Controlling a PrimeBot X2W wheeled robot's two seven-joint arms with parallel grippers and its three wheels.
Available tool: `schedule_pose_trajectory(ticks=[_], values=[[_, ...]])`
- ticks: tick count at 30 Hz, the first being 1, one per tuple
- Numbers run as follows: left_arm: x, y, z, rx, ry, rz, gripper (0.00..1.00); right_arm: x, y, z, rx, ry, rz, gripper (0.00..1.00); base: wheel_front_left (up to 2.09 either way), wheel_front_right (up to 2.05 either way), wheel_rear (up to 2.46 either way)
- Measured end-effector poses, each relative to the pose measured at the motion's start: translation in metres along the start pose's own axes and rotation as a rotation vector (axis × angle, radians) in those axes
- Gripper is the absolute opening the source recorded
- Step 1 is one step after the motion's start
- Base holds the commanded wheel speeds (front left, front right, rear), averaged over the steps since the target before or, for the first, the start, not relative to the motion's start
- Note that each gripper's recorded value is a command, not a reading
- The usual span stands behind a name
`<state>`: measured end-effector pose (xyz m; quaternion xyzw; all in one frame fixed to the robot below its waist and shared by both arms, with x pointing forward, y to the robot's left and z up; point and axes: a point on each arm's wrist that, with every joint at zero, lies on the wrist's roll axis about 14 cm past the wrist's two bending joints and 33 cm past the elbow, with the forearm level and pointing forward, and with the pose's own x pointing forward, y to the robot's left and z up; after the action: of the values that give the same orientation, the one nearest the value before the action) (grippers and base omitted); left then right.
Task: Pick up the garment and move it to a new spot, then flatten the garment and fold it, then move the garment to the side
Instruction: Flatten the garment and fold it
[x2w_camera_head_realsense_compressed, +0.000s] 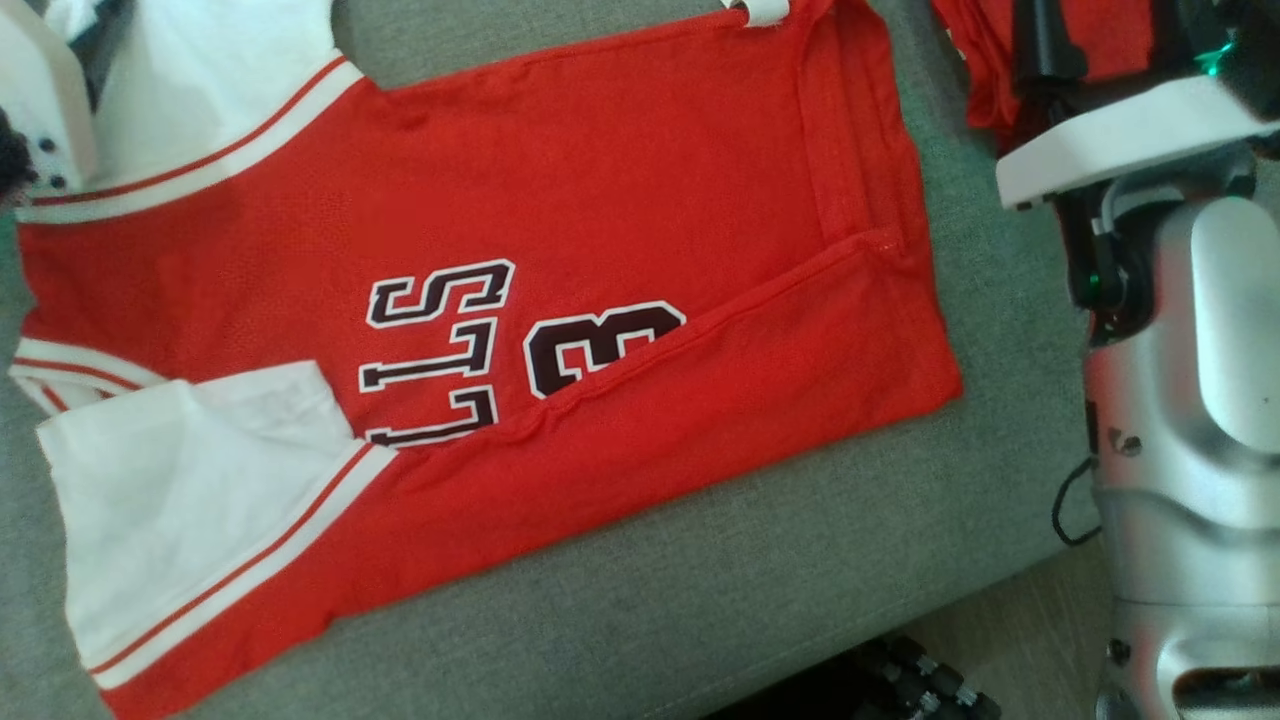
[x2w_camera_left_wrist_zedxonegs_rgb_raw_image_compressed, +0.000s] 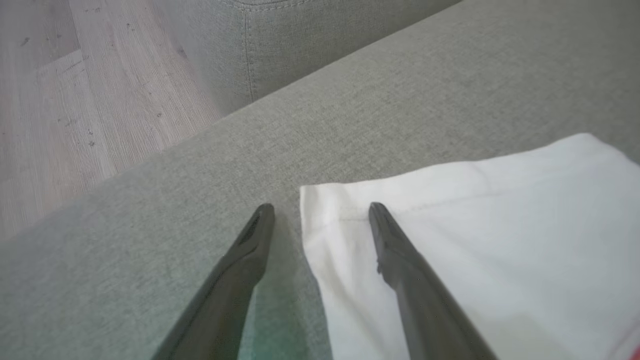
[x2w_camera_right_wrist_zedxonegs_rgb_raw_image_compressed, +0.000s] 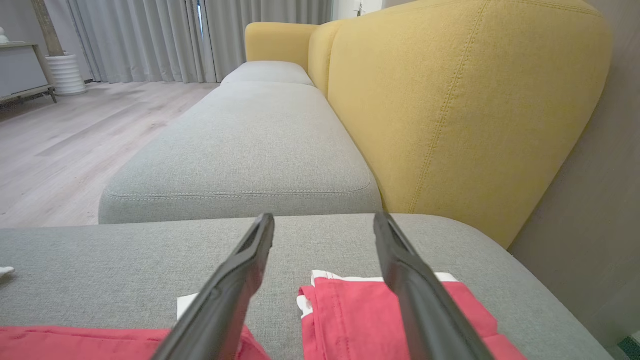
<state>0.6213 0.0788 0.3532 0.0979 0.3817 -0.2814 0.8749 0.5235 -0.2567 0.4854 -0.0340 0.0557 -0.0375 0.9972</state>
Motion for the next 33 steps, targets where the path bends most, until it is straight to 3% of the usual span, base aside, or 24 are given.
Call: schedule_pose_trajectory(ticks=[9, 10, 11, 15, 22, 33], values=[[0.012, 0.001, 0.001, -0.045, 0.076, -0.026, 1.00, 0.003, -0.005, -0.002, -0.013, 0.001, -0.011, 1.00, 0.00, 0.00, 0.00], [0.011, 0.000, 0.000, -0.055, 0.089, -0.032, 0.46, 0.003, -0.006, -0.002, -0.014, -0.001, -0.012, 1.00, 0.00, 0.00, 0.00], [0.010, -0.001, 0.000, -0.064, 0.098, -0.040, 0.00, 0.003, -0.007, -0.001, -0.015, -0.003, -0.014, 1.00, 0.00, 0.00, 0.00], [0.005, -0.007, 0.002, -0.073, 0.091, -0.063, 0.00, 0.005, -0.009, 0.000, -0.020, -0.001, -0.017, 1.00, 0.00, 0.00, 0.00], [-0.013, 0.005, 0.024, -0.073, -0.130, 0.001, 0.00, 0.012, 0.005, -0.001, -0.027, 0.021, 0.031, 1.00, 0.00, 0.00, 0.00], [-0.072, 0.002, 0.054, 0.039, -0.388, 0.048, 0.00, 0.025, 0.027, -0.046, -0.096, 0.246, 0.141, 1.00, 0.00, 0.00, 0.00]])
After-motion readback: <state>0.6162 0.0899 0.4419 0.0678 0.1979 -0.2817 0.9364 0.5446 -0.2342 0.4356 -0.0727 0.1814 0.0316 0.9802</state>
